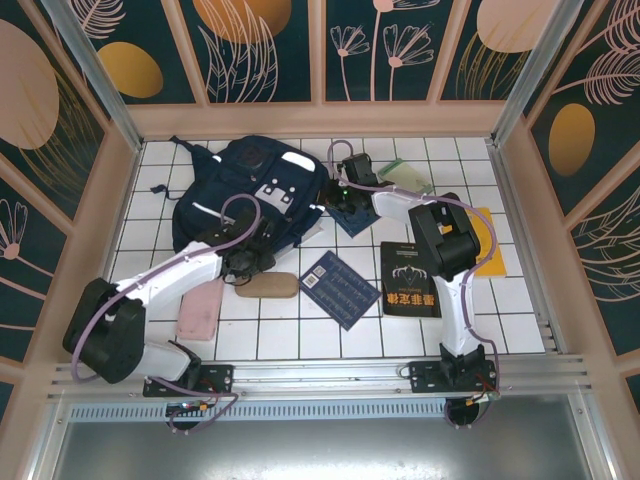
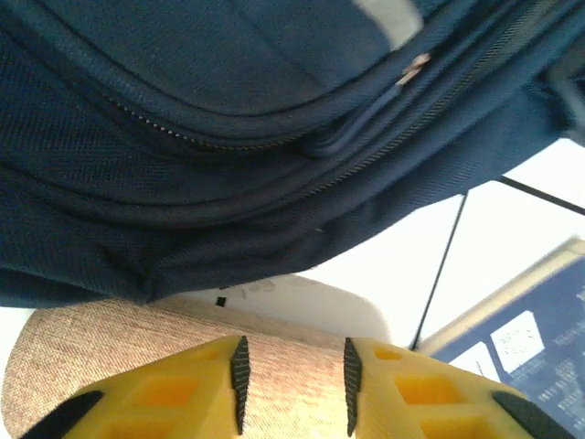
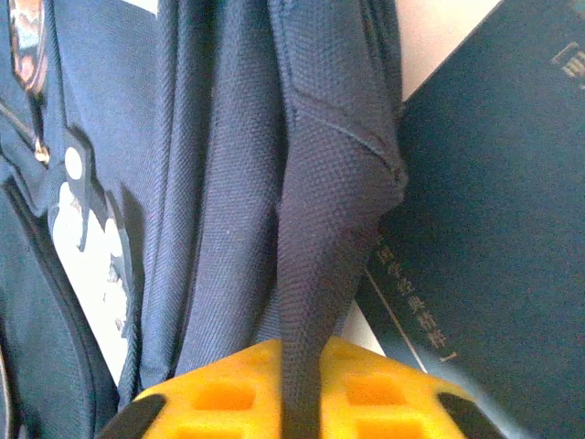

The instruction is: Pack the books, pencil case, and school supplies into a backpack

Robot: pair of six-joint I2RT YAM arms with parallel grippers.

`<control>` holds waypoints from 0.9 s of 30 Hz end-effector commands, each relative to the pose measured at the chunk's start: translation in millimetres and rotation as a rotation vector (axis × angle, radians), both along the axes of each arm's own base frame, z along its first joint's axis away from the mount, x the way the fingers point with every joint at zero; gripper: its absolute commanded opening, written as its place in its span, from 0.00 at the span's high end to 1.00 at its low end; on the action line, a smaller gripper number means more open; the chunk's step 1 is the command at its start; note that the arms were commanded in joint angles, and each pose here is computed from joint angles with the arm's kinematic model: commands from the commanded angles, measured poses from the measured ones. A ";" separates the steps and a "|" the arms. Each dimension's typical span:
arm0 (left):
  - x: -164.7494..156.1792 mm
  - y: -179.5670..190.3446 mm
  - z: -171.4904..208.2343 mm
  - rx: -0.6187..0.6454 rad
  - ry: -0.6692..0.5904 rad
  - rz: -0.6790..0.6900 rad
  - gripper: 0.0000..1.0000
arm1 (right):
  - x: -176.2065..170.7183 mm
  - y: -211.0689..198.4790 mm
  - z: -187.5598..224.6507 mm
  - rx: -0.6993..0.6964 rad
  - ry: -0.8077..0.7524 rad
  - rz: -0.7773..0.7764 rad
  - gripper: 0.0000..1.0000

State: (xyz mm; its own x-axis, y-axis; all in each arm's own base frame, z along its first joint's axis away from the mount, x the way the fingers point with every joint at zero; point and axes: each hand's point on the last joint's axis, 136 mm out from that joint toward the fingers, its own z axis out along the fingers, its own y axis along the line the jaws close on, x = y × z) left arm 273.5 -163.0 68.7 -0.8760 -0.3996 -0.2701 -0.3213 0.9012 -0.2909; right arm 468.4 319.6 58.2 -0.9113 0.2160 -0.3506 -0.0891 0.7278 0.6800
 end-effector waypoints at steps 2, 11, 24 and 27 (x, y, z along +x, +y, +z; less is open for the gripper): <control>13.9 18.3 -16.9 0.167 0.005 -0.017 0.69 | -0.9 5.6 27.1 0.043 -0.028 0.013 1.00; 85.1 72.3 2.0 0.412 -0.094 0.032 0.69 | 0.2 -13.1 75.5 0.114 -0.074 -0.047 1.00; 112.1 14.6 1.2 0.154 -0.205 -0.154 0.60 | -6.7 -20.4 43.0 0.085 0.006 -0.076 0.66; 104.5 -3.7 0.2 0.117 -0.225 -0.208 0.60 | -15.4 -18.4 38.2 0.100 0.034 -0.088 0.50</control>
